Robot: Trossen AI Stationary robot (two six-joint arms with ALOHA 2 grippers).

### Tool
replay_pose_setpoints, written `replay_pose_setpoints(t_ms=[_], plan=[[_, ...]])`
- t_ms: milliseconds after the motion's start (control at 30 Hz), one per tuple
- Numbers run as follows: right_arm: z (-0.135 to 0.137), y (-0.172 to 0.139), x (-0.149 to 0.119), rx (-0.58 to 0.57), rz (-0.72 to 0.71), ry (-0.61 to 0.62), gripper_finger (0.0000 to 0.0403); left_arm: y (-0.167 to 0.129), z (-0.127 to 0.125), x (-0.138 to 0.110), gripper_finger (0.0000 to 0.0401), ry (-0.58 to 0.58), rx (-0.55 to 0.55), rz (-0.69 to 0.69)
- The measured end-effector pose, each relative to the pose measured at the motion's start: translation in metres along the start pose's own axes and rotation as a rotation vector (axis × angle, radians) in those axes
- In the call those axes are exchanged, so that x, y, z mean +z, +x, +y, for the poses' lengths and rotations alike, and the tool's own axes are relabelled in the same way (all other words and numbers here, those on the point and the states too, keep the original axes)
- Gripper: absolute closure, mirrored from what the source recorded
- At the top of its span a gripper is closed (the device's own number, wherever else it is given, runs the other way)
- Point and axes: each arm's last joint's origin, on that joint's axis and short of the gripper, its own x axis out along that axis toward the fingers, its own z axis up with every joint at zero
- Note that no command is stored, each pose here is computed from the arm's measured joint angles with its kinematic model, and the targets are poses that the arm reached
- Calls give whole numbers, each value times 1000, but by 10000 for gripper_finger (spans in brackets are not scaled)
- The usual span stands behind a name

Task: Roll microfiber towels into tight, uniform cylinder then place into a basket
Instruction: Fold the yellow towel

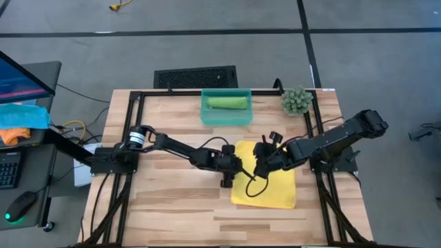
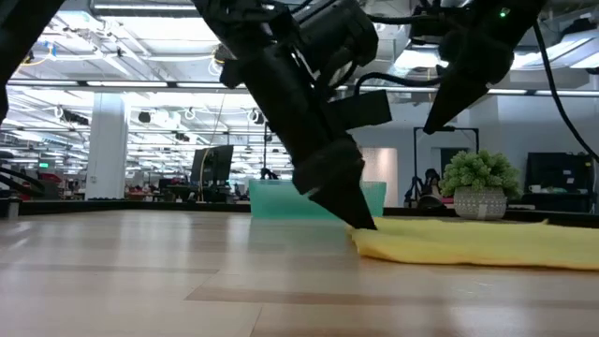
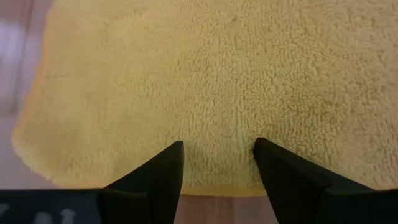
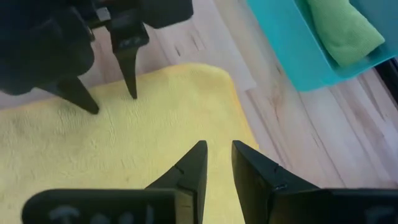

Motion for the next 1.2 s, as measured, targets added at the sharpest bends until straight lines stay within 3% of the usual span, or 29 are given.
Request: replay_pose_setpoints(t_ms=[533, 800, 933, 1033, 1200], plan=[[18, -13, -11, 52, -20, -6, 308, -9, -24, -9, 205, -54, 87, 74], [19, -13, -11, 59, -25, 43, 308, -20, -51, -22, 205, -5, 226, 156], [22, -16, -13, 70, -26, 82, 308, -30, -58, -37, 209, 57, 299, 284], [26, -19, -16, 84, -30, 77, 308, -51, -58, -62, 228, 184, 388, 535], [30, -21, -17, 94, -38, 58, 308, -82, -63, -76, 280, 114, 401, 676]])
